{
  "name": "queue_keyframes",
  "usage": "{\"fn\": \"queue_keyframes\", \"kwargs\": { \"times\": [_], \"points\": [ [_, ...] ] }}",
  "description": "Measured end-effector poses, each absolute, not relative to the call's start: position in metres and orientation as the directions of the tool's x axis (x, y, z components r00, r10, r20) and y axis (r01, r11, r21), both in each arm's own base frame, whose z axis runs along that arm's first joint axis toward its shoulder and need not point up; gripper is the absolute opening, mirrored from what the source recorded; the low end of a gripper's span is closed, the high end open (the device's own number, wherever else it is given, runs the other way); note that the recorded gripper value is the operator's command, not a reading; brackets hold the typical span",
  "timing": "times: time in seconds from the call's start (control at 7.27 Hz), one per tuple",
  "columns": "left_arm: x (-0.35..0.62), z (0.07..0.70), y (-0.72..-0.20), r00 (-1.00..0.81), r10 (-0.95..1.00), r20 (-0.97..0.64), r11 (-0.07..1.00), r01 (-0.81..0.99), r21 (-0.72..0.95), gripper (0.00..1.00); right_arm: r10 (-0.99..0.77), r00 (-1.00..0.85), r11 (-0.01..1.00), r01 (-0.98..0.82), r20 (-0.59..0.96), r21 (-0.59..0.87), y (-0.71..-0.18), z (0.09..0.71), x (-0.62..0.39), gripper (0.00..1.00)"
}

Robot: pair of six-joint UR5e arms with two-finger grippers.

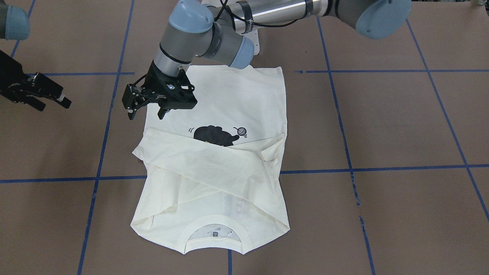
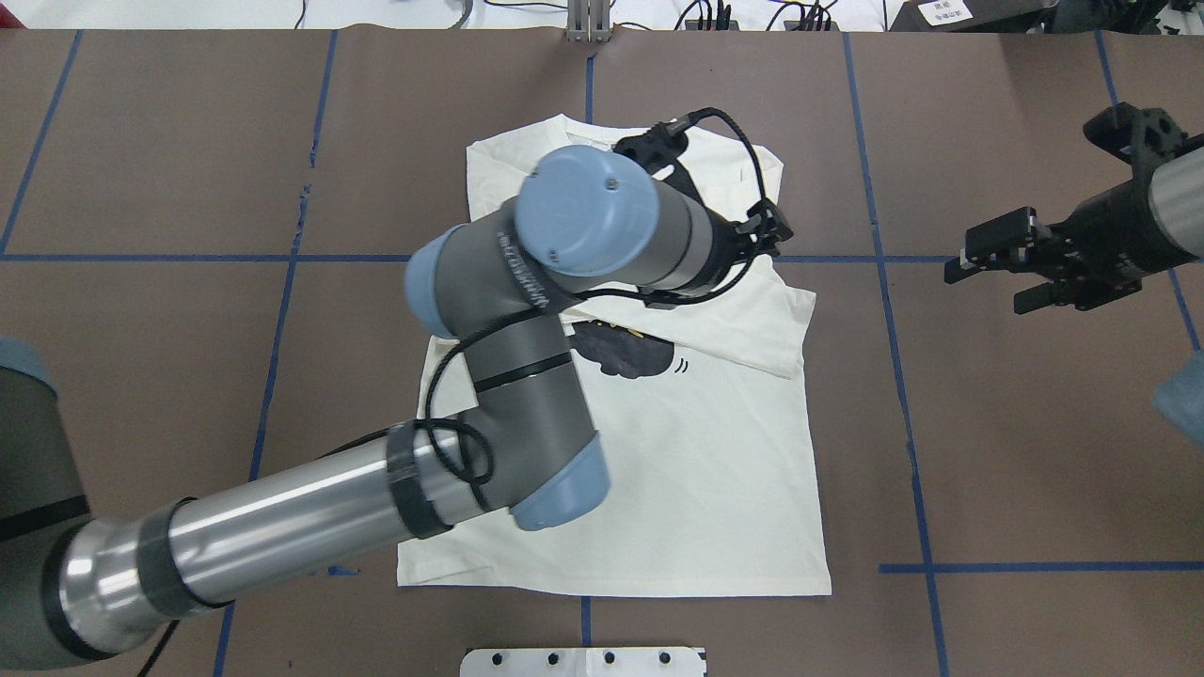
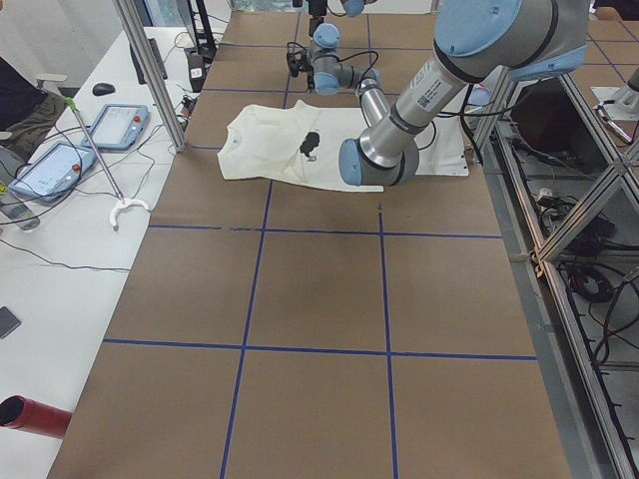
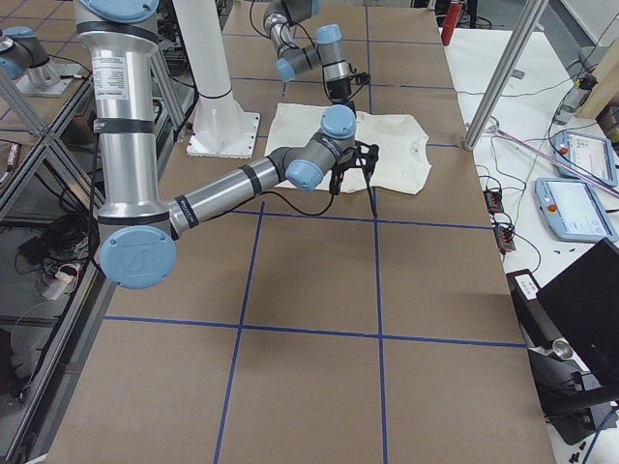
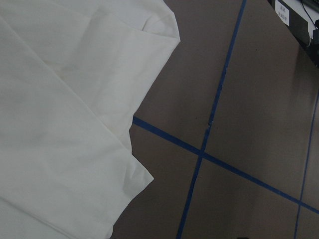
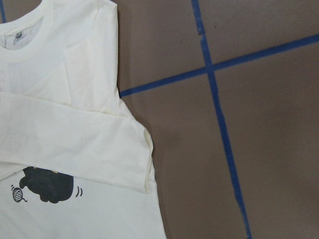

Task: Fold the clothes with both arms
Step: 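Grasp the other sleeve with the left gripper and fold it across the body, then release the sleeve and move both grippers to the hem corners nearest the robot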

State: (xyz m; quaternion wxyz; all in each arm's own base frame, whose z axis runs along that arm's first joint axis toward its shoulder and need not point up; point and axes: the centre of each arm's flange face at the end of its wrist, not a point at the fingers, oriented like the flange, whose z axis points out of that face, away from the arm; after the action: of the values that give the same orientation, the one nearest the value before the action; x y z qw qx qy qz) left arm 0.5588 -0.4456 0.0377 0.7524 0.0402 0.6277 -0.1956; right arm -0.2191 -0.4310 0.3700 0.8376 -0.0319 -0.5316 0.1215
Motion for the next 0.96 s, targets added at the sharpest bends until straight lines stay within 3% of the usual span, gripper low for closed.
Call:
{"fn": "queue_keyframes", "kwargs": {
  "times": [0.41, 0.69, 0.96],
  "points": [
    [0.421, 0.101, -0.413, 0.224, -0.076, -0.972, 0.94, 0.341, 0.006, 0.79, 0.403, 0.39, 0.903, -0.314, 0.828, -0.292, -0.325, 0.327, -0.35, 0.97],
    [0.401, 0.116, -0.412, 0.252, -0.068, -0.965, 0.94, 0.341, 0.022, 0.79, 0.478, 0.369, 0.841, -0.453, 0.797, -0.294, -0.231, 0.335, -0.419, 0.93],
    [0.397, 0.12, -0.414, 0.26, -0.078, -0.962, 0.937, 0.35, 0.018, 0.8, 0.532, 0.383, 0.794, -0.536, 0.755, -0.287, -0.176, 0.36, -0.448, 0.92]
  ]
}}
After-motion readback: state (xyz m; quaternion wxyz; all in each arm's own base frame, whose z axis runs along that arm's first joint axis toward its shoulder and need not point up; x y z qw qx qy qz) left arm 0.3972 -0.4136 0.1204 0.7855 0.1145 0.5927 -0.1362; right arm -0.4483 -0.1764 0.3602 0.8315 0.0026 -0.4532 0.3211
